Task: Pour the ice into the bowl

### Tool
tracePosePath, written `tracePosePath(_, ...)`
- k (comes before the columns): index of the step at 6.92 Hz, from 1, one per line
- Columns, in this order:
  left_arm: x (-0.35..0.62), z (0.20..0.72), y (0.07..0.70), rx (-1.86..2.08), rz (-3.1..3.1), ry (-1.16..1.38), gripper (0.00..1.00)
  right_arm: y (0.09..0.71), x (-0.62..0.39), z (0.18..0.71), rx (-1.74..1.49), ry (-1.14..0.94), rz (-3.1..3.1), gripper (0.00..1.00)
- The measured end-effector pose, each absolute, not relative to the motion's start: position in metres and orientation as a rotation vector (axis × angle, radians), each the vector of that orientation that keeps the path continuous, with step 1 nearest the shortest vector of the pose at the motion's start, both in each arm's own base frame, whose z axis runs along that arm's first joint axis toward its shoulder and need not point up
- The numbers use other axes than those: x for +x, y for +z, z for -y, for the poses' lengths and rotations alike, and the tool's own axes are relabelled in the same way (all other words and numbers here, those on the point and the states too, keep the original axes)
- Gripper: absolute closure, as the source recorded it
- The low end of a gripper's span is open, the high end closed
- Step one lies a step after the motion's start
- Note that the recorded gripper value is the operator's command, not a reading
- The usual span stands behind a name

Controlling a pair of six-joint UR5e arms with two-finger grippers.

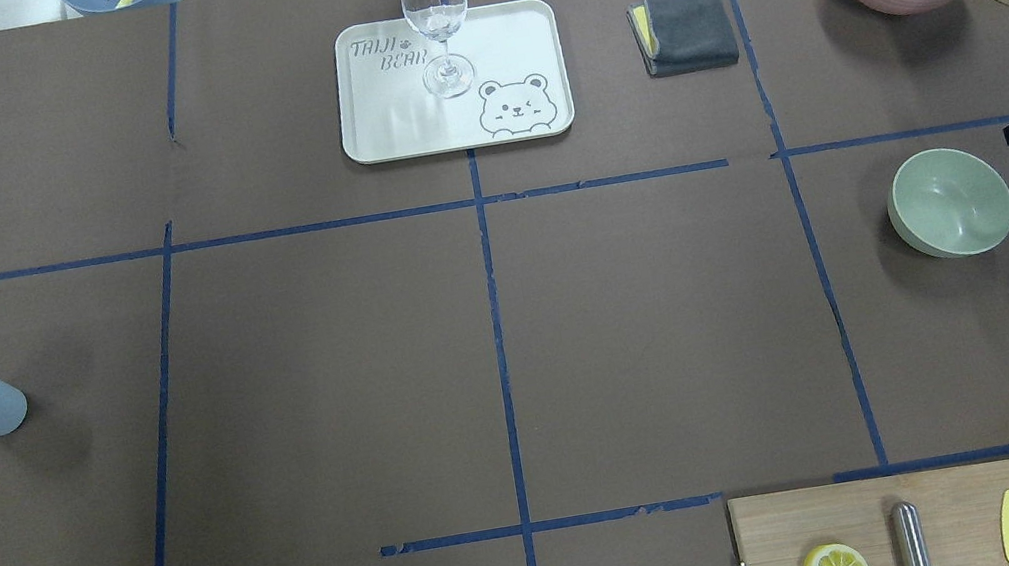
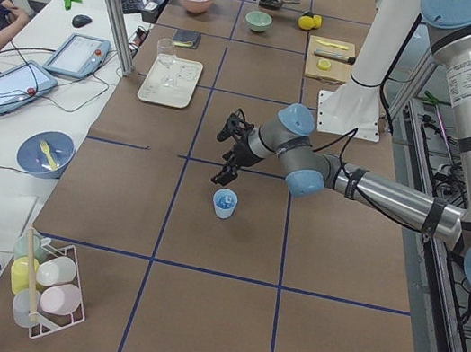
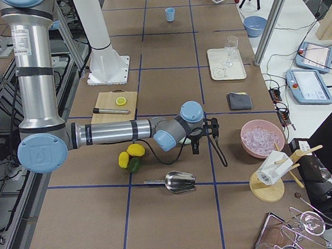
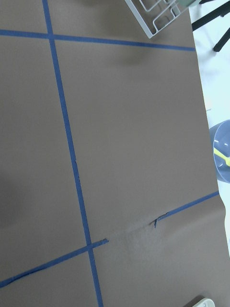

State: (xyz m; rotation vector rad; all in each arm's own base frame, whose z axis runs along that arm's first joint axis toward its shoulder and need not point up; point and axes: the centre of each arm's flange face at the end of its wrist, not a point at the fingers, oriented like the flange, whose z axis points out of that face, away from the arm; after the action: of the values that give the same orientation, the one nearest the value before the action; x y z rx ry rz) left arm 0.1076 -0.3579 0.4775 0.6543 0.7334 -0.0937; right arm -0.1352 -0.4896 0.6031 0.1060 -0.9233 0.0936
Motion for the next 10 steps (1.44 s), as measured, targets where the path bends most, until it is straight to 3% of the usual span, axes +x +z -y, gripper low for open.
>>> tracePosePath(1,0.104,0.350,0.483,0.678,-0.723,-0.103,0.00,0.605,-0.159,0.481,0.105,0.088,0.912,0.00)
tracePosePath(3,0.101,0.343,0.488,0.696,-0.718,-0.107,0.02,0.615,-0.186,0.470,0.089,0.067,0.884,0.99)
tracePosePath(7,0.117,0.339,0.490,0.695,-0.725,-0.152,0.02,0.618,-0.187,0.456,0.063,0.044,0.899,1.00)
tracePosePath(10,0.145,0.323,0.495,0.713,-0.722,-0.197,0.02,0.580,-0.189,0.453,0.051,0.010,0.981,1.00)
